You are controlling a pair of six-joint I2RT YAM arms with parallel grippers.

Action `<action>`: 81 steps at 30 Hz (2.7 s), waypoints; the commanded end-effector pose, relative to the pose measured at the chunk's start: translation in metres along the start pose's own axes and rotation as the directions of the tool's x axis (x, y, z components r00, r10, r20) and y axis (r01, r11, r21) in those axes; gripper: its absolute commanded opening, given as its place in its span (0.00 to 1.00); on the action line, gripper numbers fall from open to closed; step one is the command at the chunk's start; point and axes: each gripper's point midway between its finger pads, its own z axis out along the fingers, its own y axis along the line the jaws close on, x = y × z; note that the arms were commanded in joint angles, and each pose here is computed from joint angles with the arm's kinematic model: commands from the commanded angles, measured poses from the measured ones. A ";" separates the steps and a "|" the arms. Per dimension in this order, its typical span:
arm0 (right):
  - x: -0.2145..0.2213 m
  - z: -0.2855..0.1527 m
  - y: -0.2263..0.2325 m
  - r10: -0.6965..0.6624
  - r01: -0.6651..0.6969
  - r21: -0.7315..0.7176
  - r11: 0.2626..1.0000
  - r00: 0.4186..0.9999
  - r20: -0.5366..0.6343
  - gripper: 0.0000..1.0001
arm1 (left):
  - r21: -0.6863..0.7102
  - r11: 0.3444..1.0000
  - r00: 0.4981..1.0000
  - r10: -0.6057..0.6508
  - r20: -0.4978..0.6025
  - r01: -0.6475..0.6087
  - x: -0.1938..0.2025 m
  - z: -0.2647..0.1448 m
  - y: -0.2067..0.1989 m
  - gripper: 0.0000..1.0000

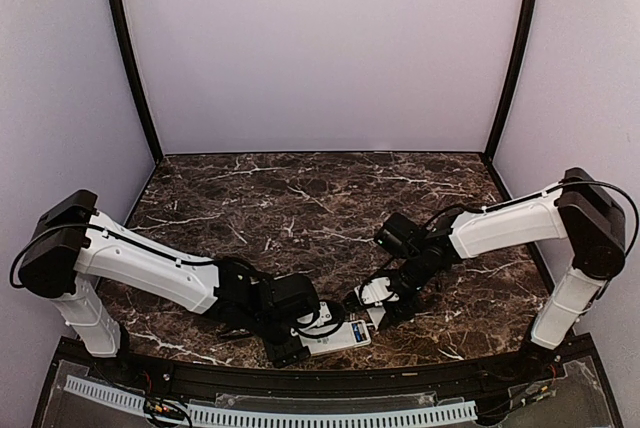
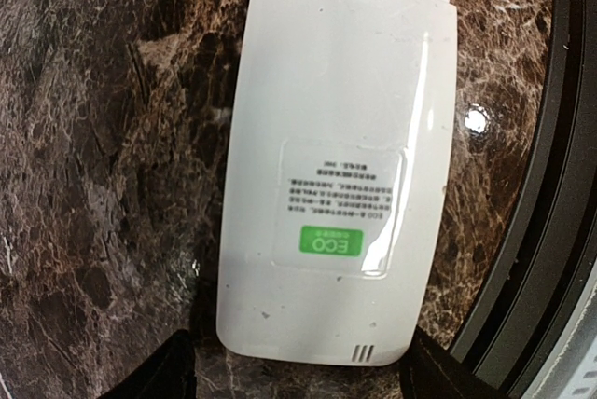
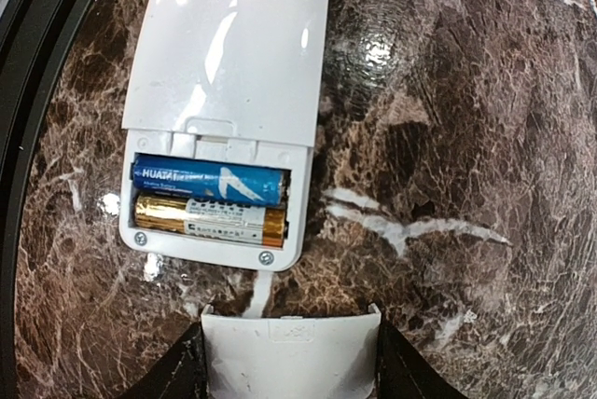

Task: Load the batteries into the remote control
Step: Pick up the battery cover at the center of the board, then place the battery cover on the remote control without the battery cover.

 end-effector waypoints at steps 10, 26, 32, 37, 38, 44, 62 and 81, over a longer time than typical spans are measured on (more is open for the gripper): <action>-0.011 -0.013 0.011 -0.013 0.013 0.002 1.000 1.000 0.010 0.46 | 0.001 1.000 1.000 -0.018 0.020 0.018 0.001 -0.011 0.002 0.74; -0.056 -0.016 0.023 0.074 -0.076 0.005 0.997 0.986 0.151 0.44 | -0.007 1.000 0.998 -0.029 0.054 0.029 -0.001 -0.020 0.006 0.75; -0.053 -0.007 0.026 0.076 -0.075 -0.016 0.997 0.989 0.123 0.43 | -0.008 0.999 0.997 -0.047 0.066 0.047 -0.001 -0.026 0.010 0.75; -0.048 -0.002 0.029 0.080 -0.078 -0.016 0.997 0.992 0.095 0.43 | -0.009 0.998 0.995 -0.061 0.083 0.061 -0.002 -0.030 0.013 0.76; -0.048 -0.001 0.029 0.083 -0.082 -0.015 0.997 0.992 0.093 0.43 | -0.009 0.998 0.994 -0.062 0.086 0.063 -0.002 -0.031 0.014 0.76; -0.045 0.003 0.030 0.092 -0.091 -0.010 0.996 0.993 0.075 0.43 | -0.007 0.997 0.992 -0.075 0.098 0.076 -0.003 -0.035 0.017 0.76; -0.042 0.010 0.030 0.116 -0.117 0.015 0.993 0.992 0.046 0.43 | -0.001 0.995 0.988 -0.099 0.115 0.100 -0.003 -0.041 0.024 0.76; -0.036 0.015 0.030 0.140 -0.140 0.017 0.990 0.990 0.015 0.43 | 0.010 0.996 0.990 -0.094 0.104 0.094 -0.003 -0.038 0.022 0.77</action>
